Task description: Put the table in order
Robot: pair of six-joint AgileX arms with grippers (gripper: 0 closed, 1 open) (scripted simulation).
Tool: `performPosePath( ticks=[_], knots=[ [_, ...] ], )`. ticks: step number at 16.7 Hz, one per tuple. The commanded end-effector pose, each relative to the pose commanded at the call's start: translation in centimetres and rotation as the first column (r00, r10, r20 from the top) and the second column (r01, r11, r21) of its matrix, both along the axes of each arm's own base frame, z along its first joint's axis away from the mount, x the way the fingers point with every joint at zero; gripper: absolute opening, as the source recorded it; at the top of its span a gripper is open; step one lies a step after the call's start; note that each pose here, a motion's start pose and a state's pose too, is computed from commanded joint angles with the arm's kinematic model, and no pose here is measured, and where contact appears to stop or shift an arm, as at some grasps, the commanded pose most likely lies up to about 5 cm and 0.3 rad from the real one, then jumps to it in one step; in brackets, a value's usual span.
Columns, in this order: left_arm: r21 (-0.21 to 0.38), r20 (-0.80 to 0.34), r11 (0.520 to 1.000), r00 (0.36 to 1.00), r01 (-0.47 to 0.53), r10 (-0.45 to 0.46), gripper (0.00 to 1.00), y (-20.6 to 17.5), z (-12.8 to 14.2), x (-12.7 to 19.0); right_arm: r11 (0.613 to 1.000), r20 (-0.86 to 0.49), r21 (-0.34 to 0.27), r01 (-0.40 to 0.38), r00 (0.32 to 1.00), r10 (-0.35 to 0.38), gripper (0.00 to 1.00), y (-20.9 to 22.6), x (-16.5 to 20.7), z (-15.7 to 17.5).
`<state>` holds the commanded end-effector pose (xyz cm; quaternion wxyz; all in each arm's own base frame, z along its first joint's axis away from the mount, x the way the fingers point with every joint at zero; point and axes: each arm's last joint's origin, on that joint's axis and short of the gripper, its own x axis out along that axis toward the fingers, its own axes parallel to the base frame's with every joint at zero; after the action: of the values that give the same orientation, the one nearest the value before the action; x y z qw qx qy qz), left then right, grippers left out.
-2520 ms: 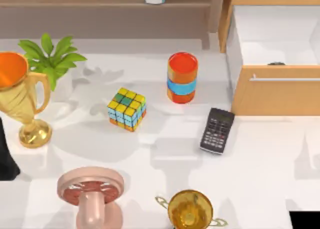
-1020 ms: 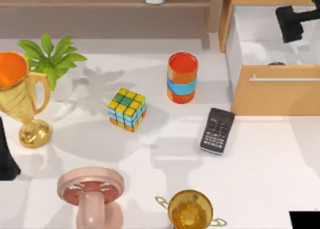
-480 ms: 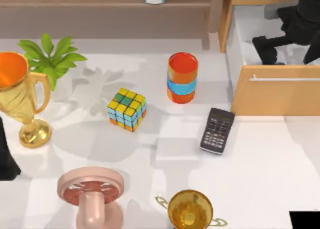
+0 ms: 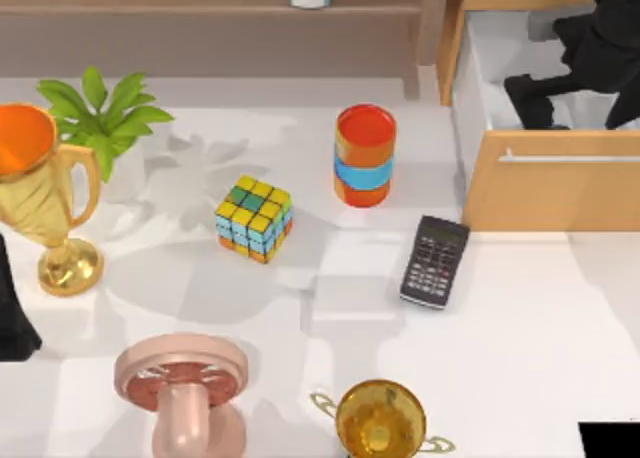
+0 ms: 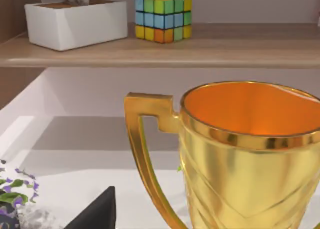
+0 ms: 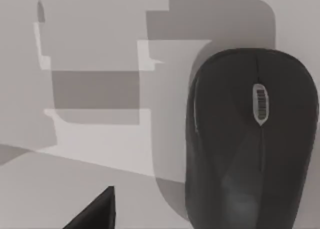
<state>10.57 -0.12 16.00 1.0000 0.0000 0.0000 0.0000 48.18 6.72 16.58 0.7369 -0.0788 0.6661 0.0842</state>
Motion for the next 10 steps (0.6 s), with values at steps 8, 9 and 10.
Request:
performPosePath(
  ticks=[8, 9, 10],
  knots=[
    [0.0, 0.0, 1.0, 1.0, 0.0, 0.0, 1.0, 0.0, 0.0, 0.0, 1.0, 0.001, 0.001, -0.001, 1.0, 0.001, 1.0, 0.1, 0.4, -2.5],
    [0.0, 0.0, 1.0, 1.0, 0.0, 0.0, 1.0, 0.0, 0.0, 0.0, 1.0, -0.001, 0.001, 0.0, 1.0, 0.0, 1.0, 0.1, 0.4, -2.6],
    [0.0, 0.0, 1.0, 1.0, 0.0, 0.0, 1.0, 0.0, 0.0, 0.0, 1.0, -0.001, 0.001, 0.0, 1.0, 0.0, 1.0, 0.1, 0.4, -2.6]
  ],
)
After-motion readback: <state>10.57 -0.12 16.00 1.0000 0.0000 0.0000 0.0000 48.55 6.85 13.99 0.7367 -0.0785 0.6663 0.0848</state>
